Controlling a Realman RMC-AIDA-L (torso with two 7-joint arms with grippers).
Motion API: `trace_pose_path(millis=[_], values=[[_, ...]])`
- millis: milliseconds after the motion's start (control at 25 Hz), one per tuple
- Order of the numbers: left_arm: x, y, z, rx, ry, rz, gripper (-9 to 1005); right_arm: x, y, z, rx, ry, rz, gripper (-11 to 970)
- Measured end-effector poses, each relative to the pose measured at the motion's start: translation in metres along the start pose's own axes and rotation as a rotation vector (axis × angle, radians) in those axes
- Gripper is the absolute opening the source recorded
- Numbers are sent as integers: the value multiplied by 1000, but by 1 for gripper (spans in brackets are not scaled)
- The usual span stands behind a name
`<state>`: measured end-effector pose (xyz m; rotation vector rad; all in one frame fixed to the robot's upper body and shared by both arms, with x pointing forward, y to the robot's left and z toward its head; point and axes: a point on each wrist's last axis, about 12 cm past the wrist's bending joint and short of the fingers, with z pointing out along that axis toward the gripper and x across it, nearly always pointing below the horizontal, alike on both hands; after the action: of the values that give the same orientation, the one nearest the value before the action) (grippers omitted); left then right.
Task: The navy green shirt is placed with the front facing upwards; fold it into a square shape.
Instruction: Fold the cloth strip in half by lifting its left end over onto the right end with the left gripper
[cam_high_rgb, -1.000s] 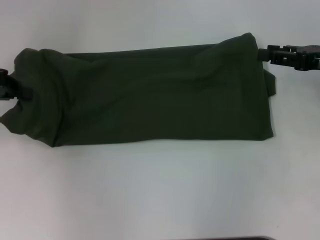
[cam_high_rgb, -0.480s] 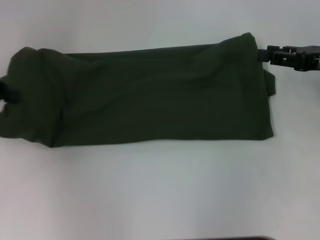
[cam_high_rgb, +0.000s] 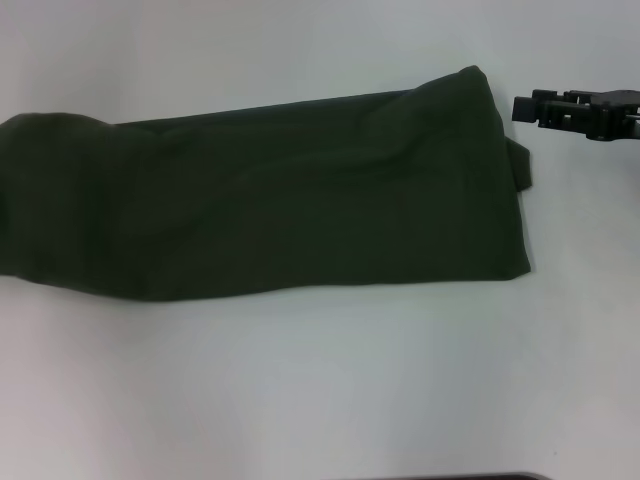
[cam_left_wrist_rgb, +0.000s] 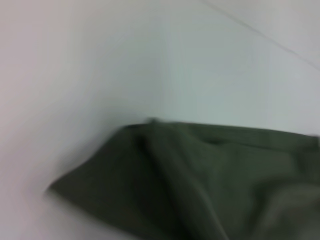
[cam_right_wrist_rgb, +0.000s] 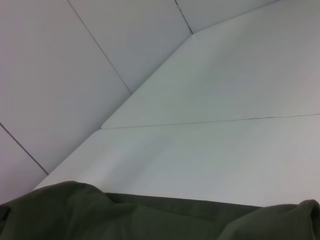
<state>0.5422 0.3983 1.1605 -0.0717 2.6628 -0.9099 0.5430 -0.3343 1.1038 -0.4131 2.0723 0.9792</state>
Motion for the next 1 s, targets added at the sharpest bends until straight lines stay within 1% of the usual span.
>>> trace_pose_path(millis=[120, 240, 320, 520, 680, 880, 1000], values=[[-1, -14, 9, 136, 7, 71, 32, 1, 0, 1, 2, -1, 5, 521], [-2, -31, 17, 303, -16, 137, 32, 2, -1, 1, 1, 1, 7, 521], [-4, -41, 23, 379, -25, 168, 31, 2, -1, 2, 1, 1, 6, 521], [-8, -64, 45, 463, 10, 218, 31, 3, -1, 2, 1, 1, 7, 521], [-9, -85, 69, 531, 46, 258, 31, 5, 0, 4, -6, 5, 6, 521], [-12, -110, 99, 546, 61, 297, 30, 6, 0, 4, -6, 15, 7, 522], [-12, -127, 118, 563, 72, 318, 30, 9, -2, 0, 4, 42, 13, 522]])
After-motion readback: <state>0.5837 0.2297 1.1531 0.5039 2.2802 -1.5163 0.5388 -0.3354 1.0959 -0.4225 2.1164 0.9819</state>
